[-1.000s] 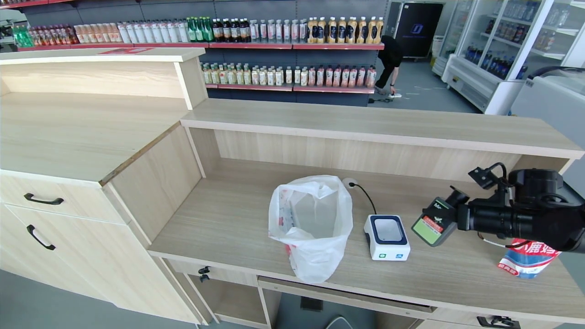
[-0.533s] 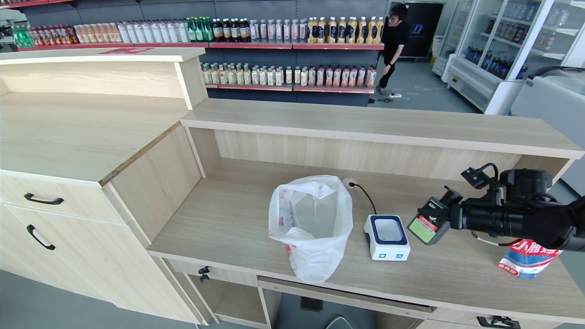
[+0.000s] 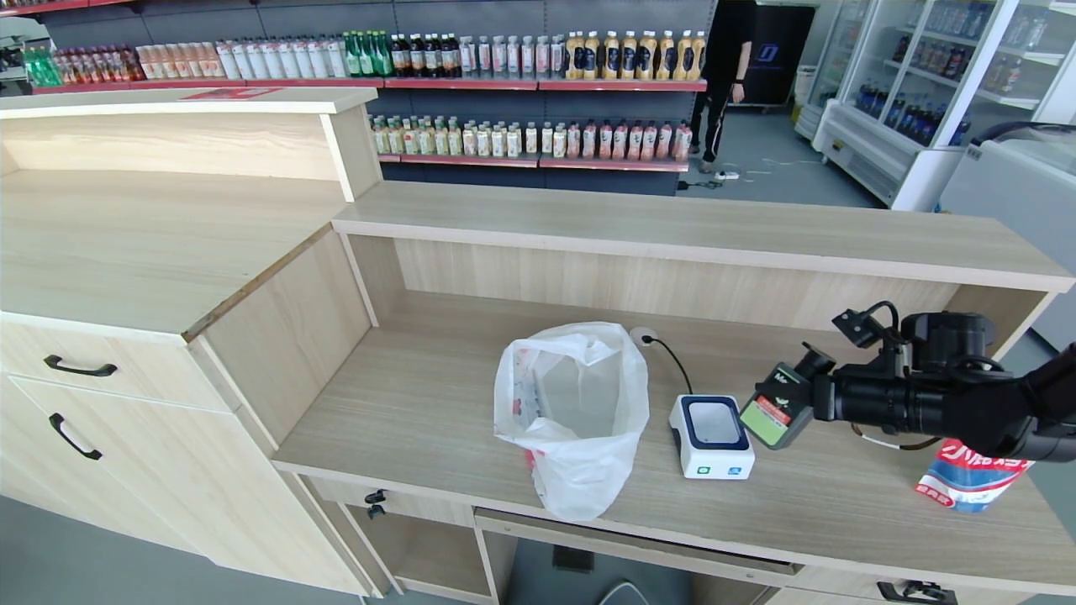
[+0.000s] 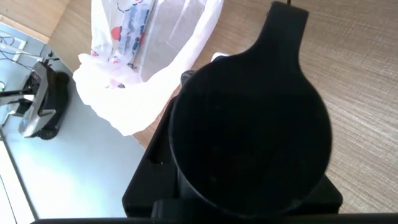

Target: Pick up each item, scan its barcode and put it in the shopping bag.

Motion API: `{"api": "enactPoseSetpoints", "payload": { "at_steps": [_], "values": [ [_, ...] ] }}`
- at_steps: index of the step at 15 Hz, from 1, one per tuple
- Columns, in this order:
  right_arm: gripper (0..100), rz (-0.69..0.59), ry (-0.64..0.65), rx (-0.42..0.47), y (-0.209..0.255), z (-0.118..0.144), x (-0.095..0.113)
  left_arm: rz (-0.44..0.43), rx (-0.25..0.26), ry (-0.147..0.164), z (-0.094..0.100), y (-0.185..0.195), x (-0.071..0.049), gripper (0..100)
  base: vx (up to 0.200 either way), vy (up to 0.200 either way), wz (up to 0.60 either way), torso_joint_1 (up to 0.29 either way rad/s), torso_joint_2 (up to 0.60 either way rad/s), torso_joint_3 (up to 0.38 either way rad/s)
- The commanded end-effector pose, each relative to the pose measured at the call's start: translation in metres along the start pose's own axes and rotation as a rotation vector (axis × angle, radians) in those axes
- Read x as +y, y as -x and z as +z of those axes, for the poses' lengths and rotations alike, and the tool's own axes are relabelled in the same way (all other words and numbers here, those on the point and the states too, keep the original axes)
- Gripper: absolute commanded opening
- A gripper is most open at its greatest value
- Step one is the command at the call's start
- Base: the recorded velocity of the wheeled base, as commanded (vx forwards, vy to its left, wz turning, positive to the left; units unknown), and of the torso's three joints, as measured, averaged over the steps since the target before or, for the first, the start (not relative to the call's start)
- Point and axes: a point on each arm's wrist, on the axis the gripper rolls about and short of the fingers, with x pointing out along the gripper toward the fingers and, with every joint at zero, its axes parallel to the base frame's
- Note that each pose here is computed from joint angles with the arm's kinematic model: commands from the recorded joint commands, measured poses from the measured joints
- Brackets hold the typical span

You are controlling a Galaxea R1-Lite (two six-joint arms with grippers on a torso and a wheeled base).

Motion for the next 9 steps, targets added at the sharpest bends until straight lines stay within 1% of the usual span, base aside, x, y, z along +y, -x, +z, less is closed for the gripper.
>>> {"api": "enactPoseSetpoints", "payload": {
  "at_steps": [1,6,9],
  "values": [
    [0,0.011,-0.005,0.007,-0.007,-0.002,0.0,0.0,0.0,0.0,0.0,0.0,0.0,100,0.0,0.0,0.0,0.0,0.0,0.0],
    [0,0.031,-0.005,-0.001,-0.019,0.005,0.0,0.0,0.0,0.0,0.0,0.0,0.0,100,0.0,0.0,0.0,0.0,0.0,0.0],
    [0,0.033,-0.005,0.005,-0.024,0.003,0.0,0.0,0.0,0.0,0.0,0.0,0.0,100,0.0,0.0,0.0,0.0,0.0,0.0]
  ]
}}
